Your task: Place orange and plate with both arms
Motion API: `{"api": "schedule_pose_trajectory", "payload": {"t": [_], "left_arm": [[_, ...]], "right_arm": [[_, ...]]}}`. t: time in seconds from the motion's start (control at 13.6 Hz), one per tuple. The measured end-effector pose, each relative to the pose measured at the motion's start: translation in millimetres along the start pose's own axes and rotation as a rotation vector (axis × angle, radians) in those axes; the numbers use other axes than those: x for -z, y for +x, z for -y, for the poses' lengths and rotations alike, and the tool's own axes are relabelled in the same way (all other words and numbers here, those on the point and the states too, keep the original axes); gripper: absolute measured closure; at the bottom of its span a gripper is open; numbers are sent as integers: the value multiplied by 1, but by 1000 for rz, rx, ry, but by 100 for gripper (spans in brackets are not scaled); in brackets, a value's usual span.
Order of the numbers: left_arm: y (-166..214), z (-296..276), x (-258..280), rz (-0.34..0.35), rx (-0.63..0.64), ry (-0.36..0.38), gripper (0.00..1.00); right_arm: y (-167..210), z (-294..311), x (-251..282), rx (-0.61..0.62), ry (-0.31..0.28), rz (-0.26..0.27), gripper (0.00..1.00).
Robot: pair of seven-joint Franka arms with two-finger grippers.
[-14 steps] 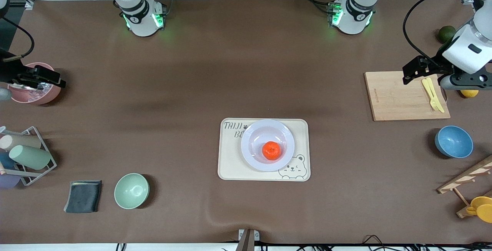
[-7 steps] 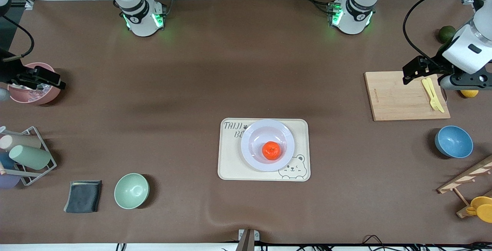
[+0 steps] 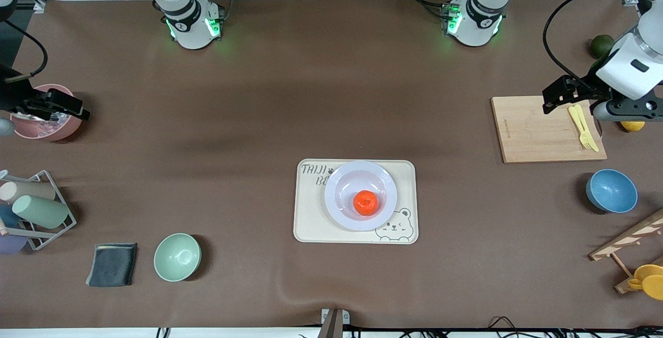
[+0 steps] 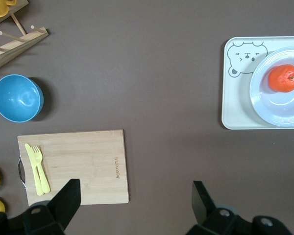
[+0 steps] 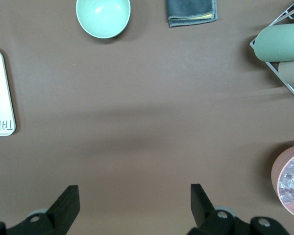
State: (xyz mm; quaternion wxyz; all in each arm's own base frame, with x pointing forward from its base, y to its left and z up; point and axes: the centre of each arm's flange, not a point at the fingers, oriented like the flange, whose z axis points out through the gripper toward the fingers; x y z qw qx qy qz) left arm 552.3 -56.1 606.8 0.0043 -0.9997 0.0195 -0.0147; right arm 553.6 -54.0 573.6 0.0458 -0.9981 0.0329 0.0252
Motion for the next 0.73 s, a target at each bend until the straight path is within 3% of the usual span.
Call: {"api": "schedule_pose_trajectory", "payload": {"t": [0.29,0.73], "left_arm": [[0,0,0,-1,0,0,0],[0,-1,0,-3,-1,0,0]], "right_arm": [[0,10,0,39,-97,3,0],[1,15,1,47,-107,2,0]]}}
